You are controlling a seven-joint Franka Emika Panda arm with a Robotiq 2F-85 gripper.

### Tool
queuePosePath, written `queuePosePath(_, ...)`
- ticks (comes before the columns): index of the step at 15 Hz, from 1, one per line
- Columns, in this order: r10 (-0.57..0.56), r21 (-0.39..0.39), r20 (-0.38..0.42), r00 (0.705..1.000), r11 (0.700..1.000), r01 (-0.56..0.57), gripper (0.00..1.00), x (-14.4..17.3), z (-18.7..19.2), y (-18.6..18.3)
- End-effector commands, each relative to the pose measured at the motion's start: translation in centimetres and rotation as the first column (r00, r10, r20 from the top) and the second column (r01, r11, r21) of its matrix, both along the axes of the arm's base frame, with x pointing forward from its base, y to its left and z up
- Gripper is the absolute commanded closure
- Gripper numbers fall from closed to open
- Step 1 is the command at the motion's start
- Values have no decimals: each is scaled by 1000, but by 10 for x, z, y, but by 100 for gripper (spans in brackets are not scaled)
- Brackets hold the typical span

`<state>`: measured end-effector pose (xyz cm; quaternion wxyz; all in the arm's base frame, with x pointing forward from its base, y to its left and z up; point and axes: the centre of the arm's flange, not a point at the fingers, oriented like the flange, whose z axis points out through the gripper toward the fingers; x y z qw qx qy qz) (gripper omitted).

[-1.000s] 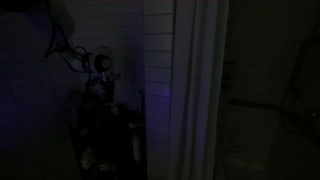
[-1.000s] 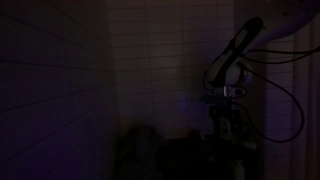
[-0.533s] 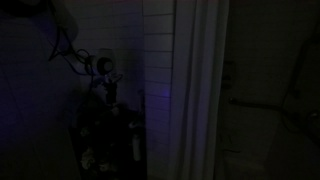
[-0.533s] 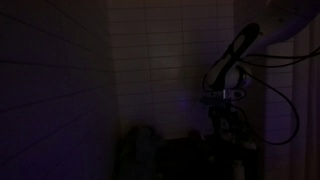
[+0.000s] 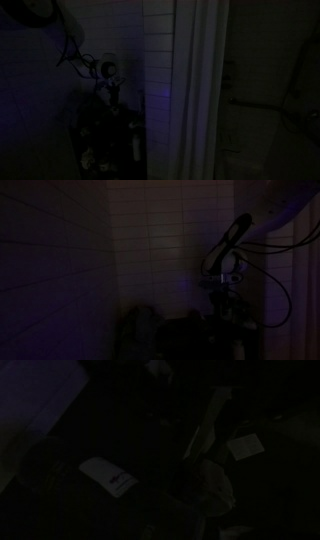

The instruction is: Move the black bottle to the left

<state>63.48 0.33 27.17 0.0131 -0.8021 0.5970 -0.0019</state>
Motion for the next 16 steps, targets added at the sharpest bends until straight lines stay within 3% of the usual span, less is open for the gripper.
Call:
queuePosePath(1, -29, 16, -5, 1000, 999, 29, 94, 38, -13, -9)
queuePosePath(3, -35, 43, -16, 999, 998, 36, 100, 52, -17, -12)
queuePosePath(7, -54, 75, -41, 998, 996, 56, 100, 71, -20, -15)
queuePosePath(16, -54, 64, -99, 994, 996, 60, 100, 81, -37, -8)
